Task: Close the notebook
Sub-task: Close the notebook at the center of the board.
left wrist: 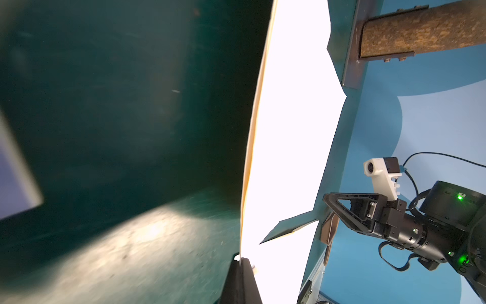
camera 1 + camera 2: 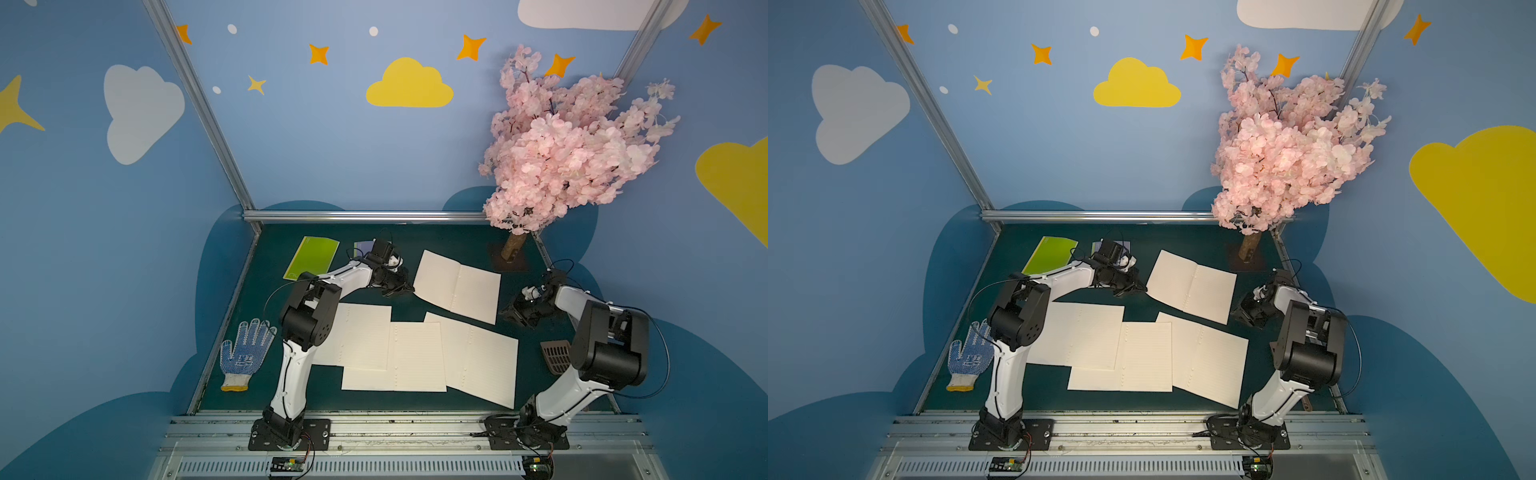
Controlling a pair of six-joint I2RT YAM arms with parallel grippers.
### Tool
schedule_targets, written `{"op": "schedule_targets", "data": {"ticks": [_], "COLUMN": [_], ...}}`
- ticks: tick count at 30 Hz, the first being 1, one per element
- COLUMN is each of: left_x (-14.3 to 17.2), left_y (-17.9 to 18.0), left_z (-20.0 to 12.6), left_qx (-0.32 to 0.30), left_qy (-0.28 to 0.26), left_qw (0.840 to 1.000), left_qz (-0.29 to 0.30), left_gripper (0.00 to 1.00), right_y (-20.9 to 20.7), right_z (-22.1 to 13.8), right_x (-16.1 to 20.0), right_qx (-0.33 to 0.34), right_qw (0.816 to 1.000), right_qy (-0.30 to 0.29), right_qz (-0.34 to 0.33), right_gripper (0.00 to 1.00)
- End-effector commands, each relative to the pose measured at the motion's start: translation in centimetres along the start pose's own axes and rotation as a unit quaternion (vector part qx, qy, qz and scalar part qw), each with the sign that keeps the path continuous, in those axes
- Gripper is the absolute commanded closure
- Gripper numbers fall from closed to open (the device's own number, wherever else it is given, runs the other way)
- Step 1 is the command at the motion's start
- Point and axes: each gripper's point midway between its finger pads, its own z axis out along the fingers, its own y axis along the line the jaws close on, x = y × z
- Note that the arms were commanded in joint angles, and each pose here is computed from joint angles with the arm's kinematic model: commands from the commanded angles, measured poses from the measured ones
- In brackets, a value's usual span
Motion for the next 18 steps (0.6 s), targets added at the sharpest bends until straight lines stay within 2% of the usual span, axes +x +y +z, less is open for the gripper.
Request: {"op": "schedule_targets", "data": {"ticks": [1,18], "left_x": [0.0,0.5], "left_y": [0.2,3.1], "left_z": [-2.1,-6.7], "left_qx": [-0.012,-0.046], "left_qy": [-0.011,-0.036], "left_qw": [1.0,0.998], "left_qz": [0.014,0.006], "left_gripper": [0.97,0.97], "right_y": [1.4,6.1], "right_z": [-0.2,2.6], "right_x": [-0.3,-0.5], "right_qx": [-0.01,-0.014], "right_qw": [1.0,0.997], "right_qy": [0.001,0.026], "right_qz": [-0.015,-0.067], "right_gripper": [0.72,0.72]}}
